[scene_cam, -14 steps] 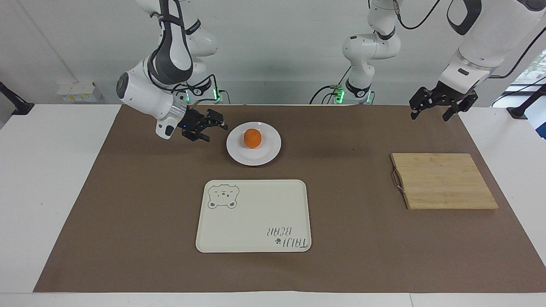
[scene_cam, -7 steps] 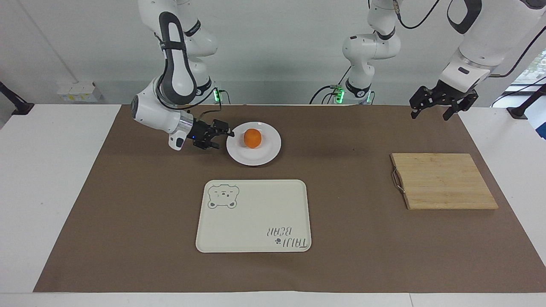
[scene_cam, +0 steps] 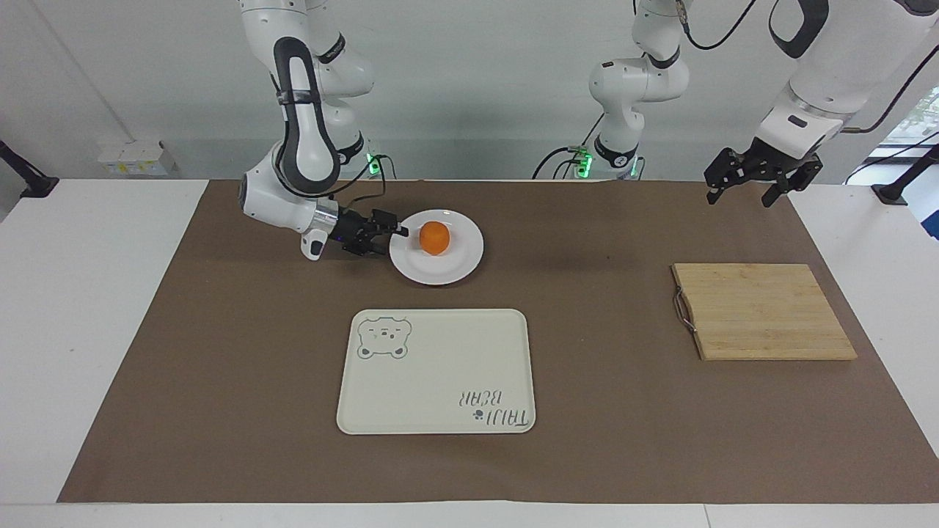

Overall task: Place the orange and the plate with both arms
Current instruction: 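Reach the right gripper to the white plate rim and grip it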

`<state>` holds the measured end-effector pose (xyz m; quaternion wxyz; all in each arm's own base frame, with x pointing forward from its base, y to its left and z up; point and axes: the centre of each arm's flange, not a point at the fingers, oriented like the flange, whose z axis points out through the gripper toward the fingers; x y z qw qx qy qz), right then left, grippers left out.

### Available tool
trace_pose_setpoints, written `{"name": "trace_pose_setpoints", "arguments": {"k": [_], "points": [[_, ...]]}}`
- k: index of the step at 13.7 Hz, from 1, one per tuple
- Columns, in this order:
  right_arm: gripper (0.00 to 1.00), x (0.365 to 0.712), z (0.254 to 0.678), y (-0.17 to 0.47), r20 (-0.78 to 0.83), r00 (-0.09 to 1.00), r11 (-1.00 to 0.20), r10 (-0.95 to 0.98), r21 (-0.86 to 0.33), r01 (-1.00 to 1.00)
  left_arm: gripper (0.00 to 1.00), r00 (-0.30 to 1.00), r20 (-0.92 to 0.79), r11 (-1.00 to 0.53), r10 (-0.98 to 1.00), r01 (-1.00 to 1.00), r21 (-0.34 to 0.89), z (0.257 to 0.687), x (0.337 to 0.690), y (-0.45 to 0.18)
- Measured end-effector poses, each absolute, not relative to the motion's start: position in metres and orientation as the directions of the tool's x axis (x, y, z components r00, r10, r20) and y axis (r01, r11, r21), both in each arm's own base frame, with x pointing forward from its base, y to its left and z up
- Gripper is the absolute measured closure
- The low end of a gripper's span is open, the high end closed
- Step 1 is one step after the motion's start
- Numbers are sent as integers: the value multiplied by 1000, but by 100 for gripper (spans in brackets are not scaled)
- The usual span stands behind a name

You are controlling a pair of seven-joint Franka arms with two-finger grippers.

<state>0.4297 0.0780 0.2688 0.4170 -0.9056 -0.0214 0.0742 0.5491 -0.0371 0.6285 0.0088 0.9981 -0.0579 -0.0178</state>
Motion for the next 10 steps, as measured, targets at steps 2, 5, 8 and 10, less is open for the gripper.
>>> {"name": "trace_pose_setpoints", "arguments": {"k": [2, 5, 8, 10], "points": [[0, 423, 263, 78, -133, 986, -652, 101, -758, -36, 0, 993, -35, -993, -116, -115, 20, 629, 549, -37], [0, 416, 257, 78, -152, 983, -653, 101, -756, -50, 0, 993, -35, -993, -116, -115, 20, 629, 549, -37], [1, 411, 252, 77, -165, 981, -653, 101, -755, -60, 0, 993, -35, -993, -116, -115, 20, 629, 549, -37], [16, 409, 251, 77, -169, 980, -653, 101, -754, -63, 0, 993, -35, -993, -116, -115, 20, 629, 549, -37]]}}
